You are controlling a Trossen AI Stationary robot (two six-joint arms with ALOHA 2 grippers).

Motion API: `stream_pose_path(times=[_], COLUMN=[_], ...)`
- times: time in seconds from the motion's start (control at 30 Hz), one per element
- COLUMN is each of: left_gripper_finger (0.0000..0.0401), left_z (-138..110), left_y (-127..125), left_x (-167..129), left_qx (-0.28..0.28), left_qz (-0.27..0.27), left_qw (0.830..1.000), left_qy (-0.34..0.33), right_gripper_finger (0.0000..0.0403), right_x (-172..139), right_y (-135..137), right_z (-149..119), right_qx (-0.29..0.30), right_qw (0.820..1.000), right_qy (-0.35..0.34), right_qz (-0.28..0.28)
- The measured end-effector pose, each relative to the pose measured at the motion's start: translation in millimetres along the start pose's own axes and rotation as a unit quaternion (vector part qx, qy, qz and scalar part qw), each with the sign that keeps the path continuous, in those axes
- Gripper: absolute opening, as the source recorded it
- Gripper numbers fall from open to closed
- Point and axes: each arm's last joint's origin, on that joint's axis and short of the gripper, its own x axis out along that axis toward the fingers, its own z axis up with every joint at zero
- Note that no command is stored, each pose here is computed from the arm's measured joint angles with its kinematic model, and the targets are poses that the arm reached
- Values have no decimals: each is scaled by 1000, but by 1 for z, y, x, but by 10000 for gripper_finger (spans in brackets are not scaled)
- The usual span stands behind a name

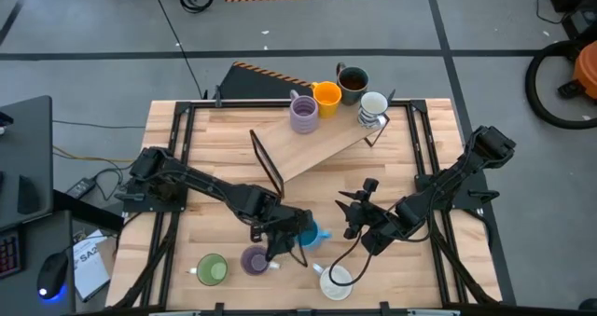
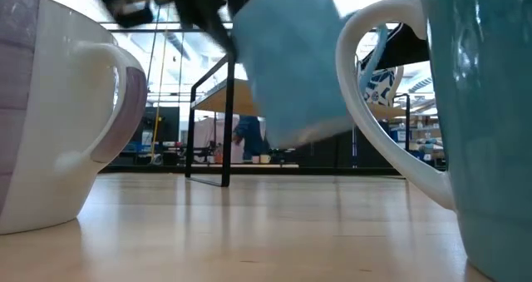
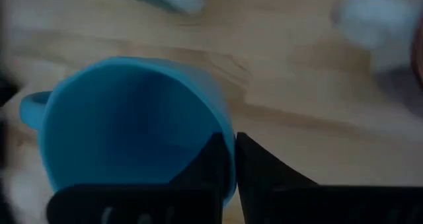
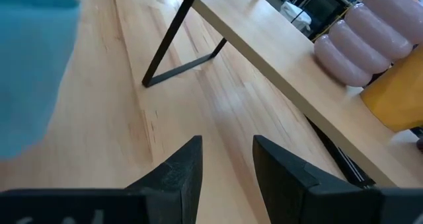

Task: Place coffee mugs
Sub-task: Put the light blue mug on the shelf

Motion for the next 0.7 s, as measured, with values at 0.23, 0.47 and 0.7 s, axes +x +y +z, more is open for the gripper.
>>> stream_pose_path(times=[0.23, 0.47, 0.7], left_gripper_finger=[23, 23, 23], left_z=[2, -7, -30], left_y=[34, 60, 72], left_x=[-41, -77, -98], left_qx=[-201, -356, -476], left_qz=[37, 72, 78], left_qw=[978, 930, 875], left_qy=[-34, -58, -48], right_gripper_finger=[139, 139, 139], right_x=[-20, -21, -22], right_y=[-3, -6, -6], right_z=[3, 0, -1], right_qx=[-3, -5, -2], right_qw=[998, 997, 997], right_qy=[-43, -44, -45], right_qz=[-38, -59, -63])
